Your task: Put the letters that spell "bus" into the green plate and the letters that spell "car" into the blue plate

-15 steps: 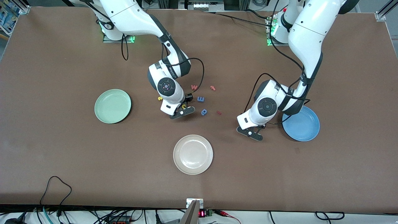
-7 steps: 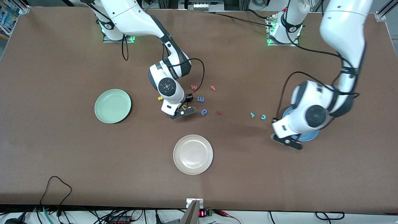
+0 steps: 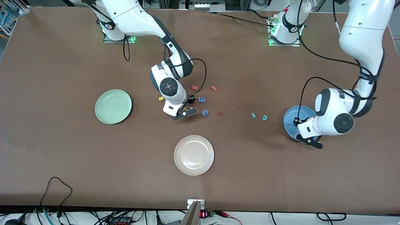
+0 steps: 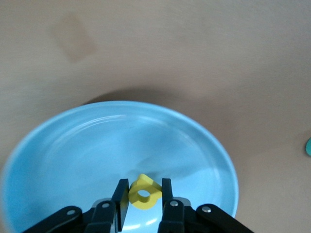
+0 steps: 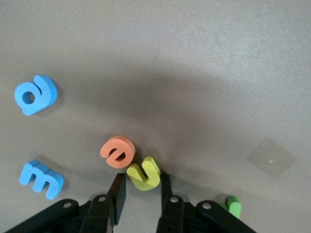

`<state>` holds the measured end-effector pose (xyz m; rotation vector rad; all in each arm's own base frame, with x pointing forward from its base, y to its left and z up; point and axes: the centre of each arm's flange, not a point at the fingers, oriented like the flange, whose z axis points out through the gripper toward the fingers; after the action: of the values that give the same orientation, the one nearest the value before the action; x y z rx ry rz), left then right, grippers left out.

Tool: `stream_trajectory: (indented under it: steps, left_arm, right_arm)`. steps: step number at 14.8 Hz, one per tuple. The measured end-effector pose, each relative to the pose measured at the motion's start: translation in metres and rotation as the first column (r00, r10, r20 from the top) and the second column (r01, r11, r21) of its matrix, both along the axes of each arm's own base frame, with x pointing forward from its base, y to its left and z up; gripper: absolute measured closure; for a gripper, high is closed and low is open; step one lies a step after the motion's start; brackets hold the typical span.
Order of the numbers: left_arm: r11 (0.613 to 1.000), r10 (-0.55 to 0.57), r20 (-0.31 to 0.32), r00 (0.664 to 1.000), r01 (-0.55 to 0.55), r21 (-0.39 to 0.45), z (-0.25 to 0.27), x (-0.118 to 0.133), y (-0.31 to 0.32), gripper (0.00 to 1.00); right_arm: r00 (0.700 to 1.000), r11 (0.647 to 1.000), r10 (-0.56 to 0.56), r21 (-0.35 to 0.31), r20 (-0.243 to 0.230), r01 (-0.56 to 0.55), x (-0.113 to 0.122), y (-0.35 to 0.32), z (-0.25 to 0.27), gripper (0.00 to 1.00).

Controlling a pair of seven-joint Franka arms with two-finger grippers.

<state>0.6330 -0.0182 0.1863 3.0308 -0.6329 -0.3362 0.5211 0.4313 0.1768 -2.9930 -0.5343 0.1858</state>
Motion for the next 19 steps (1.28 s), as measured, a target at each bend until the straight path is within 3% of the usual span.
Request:
stream_trajectory:
  steps: [1, 4, 9, 13, 15, 18, 19]
  left_arm:
    - [1.000, -0.008, 0.003, 1.000, 0.008, -0.003, -0.003, -0.002, -0.005, 0.67]
    - [1.000, -0.019, 0.016, 1.000, 0.019, -0.003, 0.013, 0.000, -0.015, 0.40]
    - [1.000, 0.012, 0.007, 1.000, -0.013, 0.002, 0.068, -0.005, -0.058, 0.00]
    - [0.999, 0.049, 0.000, 0.999, -0.049, -0.007, 0.062, -0.025, -0.124, 0.00]
    - [1.000, 0.024, 0.012, 1.000, -0.023, -0.018, 0.044, -0.036, -0.145, 0.07]
    - [1.000, -0.021, 0.054, 0.998, 0.021, -0.010, 0.019, -0.044, -0.148, 0.36]
    - [0.999, -0.033, 0.066, 0.997, 0.034, -0.011, 0.008, -0.047, -0.149, 0.37]
  right_arm:
    - [1.000, 1.000, 0.001, 0.001, 0.001, -0.001, 0.001, 0.001, -0.001, 0.63]
    - [1.000, 1.000, 0.003, 0.002, 0.003, -0.003, 0.001, 0.002, 0.000, 0.63]
    - [1.000, 1.000, 0.004, 0.003, 0.005, -0.004, 0.002, 0.003, 0.000, 0.73]
    - [1.000, 1.000, 0.018, 0.003, 0.003, -0.018, -0.004, 0.010, 0.000, 0.74]
    - [0.999, 0.999, 0.037, -0.008, -0.020, -0.037, -0.013, 0.019, 0.005, 0.74]
    - [0.998, 0.999, 0.010, -0.038, -0.054, -0.012, 0.004, -0.001, 0.046, 0.74]
    - [0.998, 0.999, -0.016, -0.052, -0.063, 0.012, 0.016, -0.019, 0.063, 0.74]
